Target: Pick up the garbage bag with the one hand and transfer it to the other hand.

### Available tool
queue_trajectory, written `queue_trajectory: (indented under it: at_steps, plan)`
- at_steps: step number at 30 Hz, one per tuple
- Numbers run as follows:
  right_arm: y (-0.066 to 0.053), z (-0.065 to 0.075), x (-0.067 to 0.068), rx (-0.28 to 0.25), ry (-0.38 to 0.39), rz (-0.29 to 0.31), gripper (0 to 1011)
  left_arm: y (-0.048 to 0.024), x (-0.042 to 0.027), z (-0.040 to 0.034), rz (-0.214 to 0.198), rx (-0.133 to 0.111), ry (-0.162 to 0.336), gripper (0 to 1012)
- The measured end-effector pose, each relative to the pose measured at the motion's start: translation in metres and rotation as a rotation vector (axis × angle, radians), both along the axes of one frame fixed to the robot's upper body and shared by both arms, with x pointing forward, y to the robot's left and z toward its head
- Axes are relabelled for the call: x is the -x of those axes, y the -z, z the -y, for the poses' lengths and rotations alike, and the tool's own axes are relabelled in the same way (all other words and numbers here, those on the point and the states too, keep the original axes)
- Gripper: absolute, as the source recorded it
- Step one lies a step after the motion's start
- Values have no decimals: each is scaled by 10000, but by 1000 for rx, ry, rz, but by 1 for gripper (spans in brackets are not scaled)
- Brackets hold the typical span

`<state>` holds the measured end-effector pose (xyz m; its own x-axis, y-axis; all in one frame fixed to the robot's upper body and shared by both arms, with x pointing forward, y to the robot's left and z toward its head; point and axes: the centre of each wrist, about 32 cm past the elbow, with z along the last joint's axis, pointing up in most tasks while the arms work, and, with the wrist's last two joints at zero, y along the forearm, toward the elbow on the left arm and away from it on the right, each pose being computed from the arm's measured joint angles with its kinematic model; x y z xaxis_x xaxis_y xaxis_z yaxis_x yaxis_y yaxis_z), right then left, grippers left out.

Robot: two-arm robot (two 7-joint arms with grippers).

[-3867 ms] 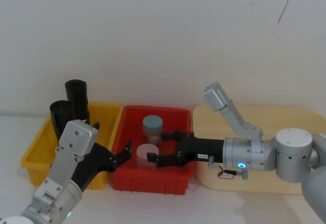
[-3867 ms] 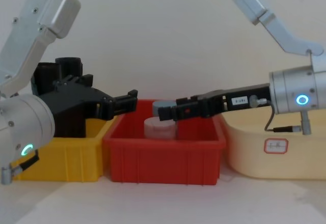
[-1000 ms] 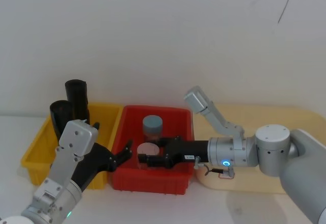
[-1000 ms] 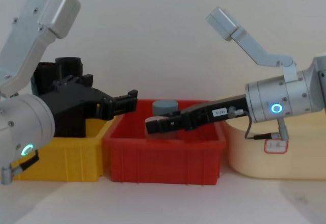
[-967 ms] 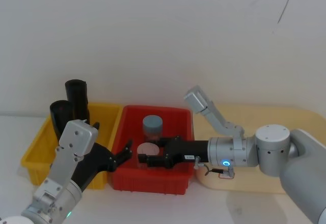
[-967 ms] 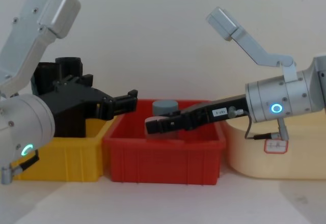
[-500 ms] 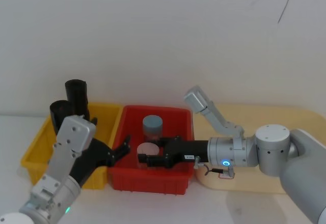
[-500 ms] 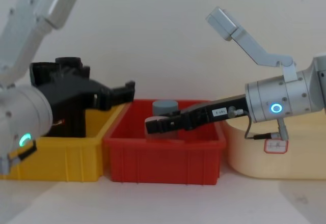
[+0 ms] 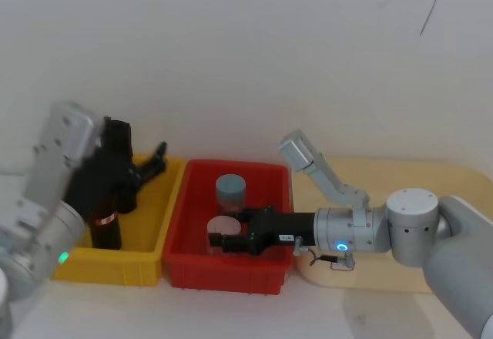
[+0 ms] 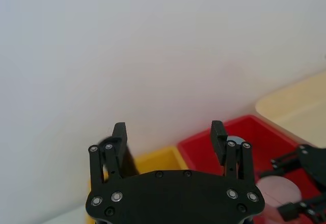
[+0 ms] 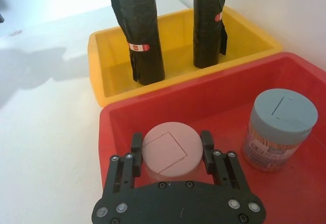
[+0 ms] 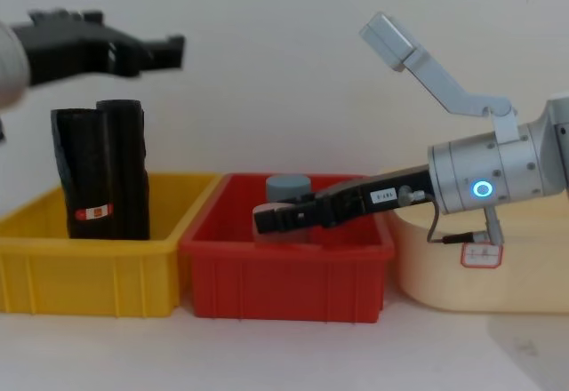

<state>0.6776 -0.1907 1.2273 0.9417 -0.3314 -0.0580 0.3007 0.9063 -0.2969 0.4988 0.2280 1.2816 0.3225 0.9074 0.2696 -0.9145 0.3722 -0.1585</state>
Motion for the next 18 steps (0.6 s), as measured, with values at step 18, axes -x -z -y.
queue_trajectory:
  at_steps: [18]
  plan:
    - [0,0,0,0,0,0,650,-372,96,-603,-126,26,-3,1001]
